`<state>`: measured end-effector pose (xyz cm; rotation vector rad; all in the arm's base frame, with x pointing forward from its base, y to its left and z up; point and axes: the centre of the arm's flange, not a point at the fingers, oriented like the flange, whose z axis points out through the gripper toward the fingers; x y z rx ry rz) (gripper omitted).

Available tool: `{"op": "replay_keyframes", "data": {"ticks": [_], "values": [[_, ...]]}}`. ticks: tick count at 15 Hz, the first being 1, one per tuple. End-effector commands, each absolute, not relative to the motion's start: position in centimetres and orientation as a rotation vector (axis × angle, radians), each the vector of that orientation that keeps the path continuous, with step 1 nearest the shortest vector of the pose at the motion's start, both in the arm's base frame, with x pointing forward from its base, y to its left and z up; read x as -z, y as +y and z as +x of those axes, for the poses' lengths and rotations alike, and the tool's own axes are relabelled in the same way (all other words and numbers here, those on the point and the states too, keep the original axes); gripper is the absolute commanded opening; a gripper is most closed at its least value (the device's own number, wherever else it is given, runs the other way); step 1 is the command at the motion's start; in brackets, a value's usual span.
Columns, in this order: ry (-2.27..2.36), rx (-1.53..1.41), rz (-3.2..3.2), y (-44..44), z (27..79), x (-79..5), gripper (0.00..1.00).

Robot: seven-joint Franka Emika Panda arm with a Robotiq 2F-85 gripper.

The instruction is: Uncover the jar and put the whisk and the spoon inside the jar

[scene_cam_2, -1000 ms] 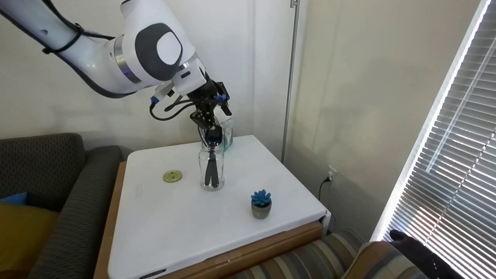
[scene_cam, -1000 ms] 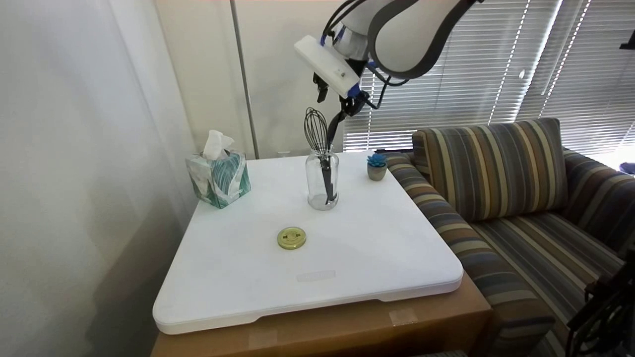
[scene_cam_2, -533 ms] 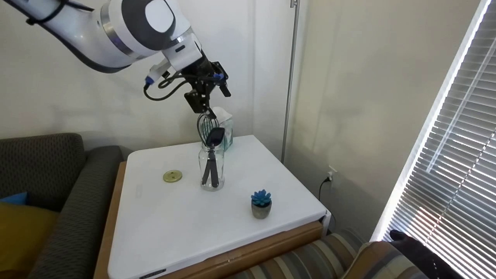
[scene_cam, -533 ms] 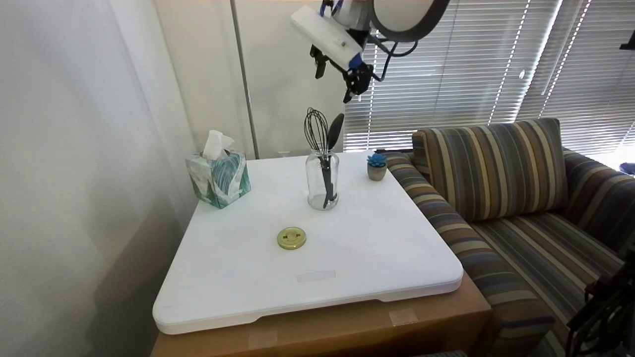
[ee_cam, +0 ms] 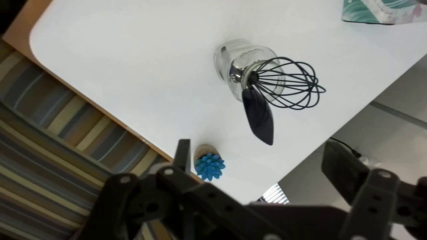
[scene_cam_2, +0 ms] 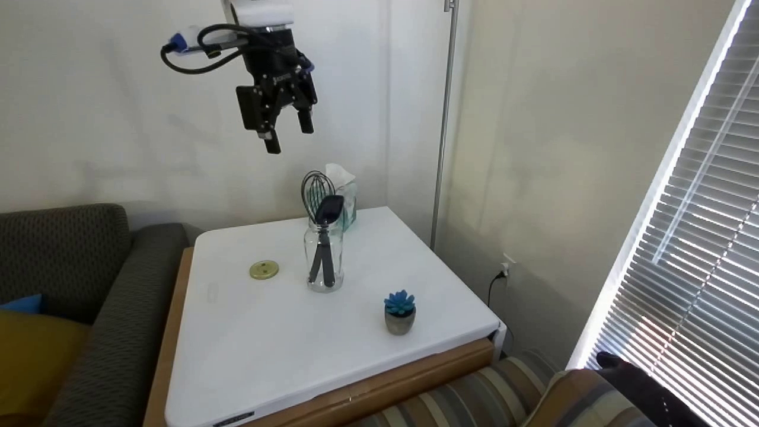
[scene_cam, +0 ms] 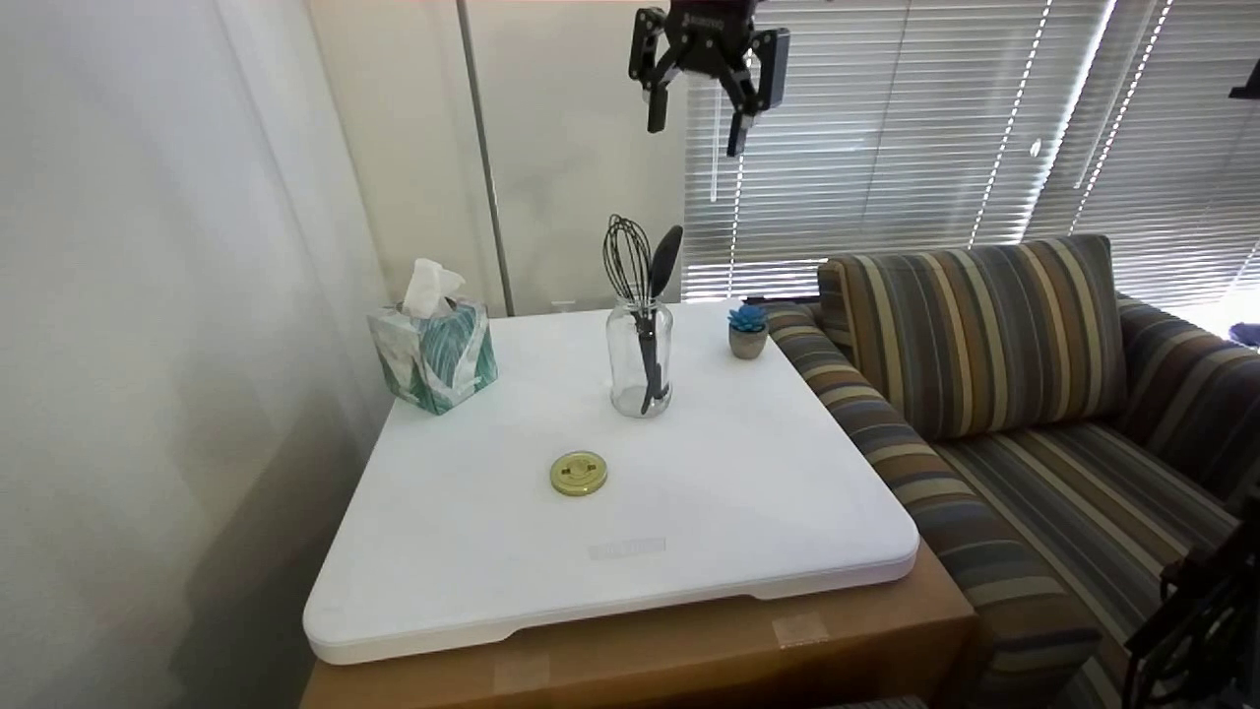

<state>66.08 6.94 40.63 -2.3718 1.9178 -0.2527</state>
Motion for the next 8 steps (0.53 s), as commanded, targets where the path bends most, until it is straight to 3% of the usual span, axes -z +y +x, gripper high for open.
{"op": "replay_keyframes", "data": {"ticks": [1, 8], "values": [[1.912, 0.092, -2.438, 5.33, 66.74, -42.08, 1.0], [1.923, 0.104, -2.442, 5.61, 65.89, -42.0, 1.0]]}}
